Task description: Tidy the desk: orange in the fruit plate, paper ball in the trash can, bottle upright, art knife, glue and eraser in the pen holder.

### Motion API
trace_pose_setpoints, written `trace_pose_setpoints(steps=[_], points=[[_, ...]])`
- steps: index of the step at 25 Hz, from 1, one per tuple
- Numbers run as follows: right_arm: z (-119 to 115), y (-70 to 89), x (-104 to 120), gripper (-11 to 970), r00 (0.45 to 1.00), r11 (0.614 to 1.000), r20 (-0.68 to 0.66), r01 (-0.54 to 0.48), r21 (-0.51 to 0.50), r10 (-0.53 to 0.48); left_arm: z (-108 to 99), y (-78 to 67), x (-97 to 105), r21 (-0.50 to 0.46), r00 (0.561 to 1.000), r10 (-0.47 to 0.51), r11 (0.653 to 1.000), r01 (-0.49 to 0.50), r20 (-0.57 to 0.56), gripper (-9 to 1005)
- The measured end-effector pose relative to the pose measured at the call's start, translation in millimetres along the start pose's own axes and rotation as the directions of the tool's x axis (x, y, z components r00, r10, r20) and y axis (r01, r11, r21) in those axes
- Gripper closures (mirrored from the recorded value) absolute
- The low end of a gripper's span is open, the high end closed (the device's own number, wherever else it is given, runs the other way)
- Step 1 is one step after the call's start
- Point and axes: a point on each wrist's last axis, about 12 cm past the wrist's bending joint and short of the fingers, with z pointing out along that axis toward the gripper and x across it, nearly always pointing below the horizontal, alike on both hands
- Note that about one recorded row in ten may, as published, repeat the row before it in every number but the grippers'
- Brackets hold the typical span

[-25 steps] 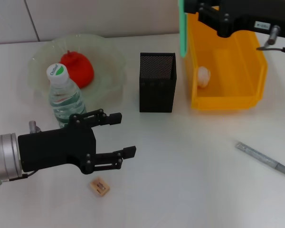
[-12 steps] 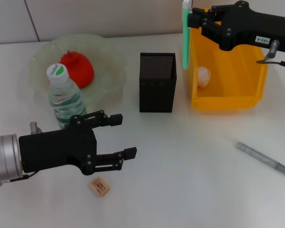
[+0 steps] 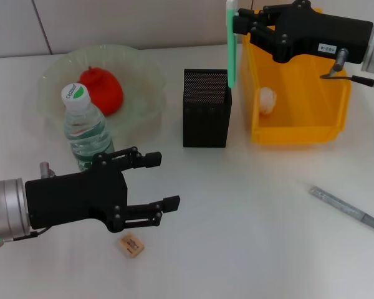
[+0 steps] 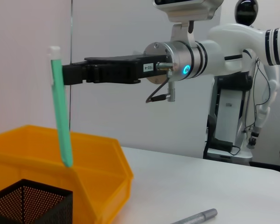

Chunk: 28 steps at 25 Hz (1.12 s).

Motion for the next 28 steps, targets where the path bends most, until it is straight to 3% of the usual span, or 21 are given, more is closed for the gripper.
trace_pose_setpoints(steps=[28], points=[[40.0,-4.2,26.9,774,0.996,0.998,-0.084,-0.008,0.059,0.013,0.3,-3.0,2.3,0.015,1.0,0.016,1.0,-0.016,0.0,193]])
